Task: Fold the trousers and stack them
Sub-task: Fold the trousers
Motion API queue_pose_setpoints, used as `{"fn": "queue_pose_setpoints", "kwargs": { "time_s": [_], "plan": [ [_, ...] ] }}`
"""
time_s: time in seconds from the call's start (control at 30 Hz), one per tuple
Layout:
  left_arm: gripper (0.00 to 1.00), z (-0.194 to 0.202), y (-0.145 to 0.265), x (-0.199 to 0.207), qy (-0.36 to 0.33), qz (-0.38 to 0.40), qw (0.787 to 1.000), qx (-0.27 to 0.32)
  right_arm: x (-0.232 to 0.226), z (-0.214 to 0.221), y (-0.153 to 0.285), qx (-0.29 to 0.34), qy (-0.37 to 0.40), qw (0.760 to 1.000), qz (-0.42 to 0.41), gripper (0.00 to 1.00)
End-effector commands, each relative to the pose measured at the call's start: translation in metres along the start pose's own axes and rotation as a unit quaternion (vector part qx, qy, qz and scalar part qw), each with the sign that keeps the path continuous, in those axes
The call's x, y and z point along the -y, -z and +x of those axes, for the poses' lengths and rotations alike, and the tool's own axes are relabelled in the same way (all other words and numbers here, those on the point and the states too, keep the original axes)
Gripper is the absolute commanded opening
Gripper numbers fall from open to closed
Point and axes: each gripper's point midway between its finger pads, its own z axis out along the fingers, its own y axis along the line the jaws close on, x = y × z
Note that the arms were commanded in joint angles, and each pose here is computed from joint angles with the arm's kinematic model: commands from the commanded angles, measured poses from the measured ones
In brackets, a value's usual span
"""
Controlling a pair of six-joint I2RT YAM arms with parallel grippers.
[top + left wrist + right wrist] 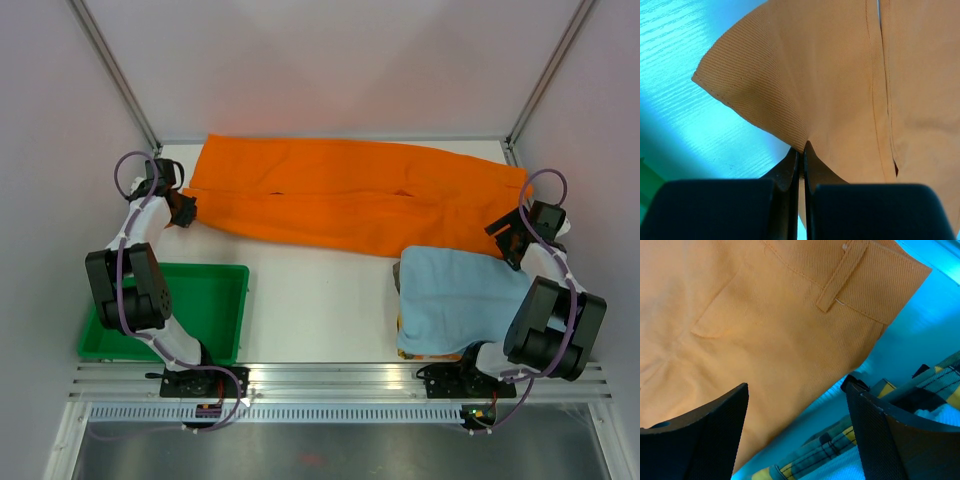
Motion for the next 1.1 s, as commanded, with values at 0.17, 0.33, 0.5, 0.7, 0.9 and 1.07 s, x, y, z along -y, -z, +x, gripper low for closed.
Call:
{"fn": "queue_pose_setpoints", "kwargs": {
  "time_s": [0.17, 0.33, 0.5, 0.7, 0.9, 1.07],
  "plan": [
    [0.02, -0.033, 0.012, 0.036, 0.004, 0.056, 0.997, 0.05, 0.016, 0.02, -0.01, -0.035, -0.042, 0.998, 0.037, 0.85],
    [0.02, -0.032, 0.011, 0.037, 0.003, 0.06, 0.997, 0.049, 0.048, 0.038, -0.031, -0.061, -0.035, 0.991, 0.11, 0.85],
    [0.02, -0.03, 0.011, 0.03, -0.003, 0.052, 0.997, 0.053, 0.04, 0.028, -0.057, -0.041, -0.032, 0.995, 0.087, 0.79],
    [0.02, -0.035, 0.016, 0.027, -0.006, 0.049, 0.997, 0.064, 0.031, 0.012, -0.074, -0.033, -0.018, 0.996, 0.078, 0.2],
    [0.02, -0.038, 0.024, 0.032, -0.014, 0.061, 0.996, 0.068, 0.009, -0.018, -0.056, 0.0, -0.002, 0.999, 0.049, 0.0],
    [0.02, -0.053, 0.041, 0.037, -0.029, 0.074, 0.992, 0.101, -0.016, -0.058, -0.019, 0.053, 0.023, 0.998, 0.022, 0.0]
  ]
}}
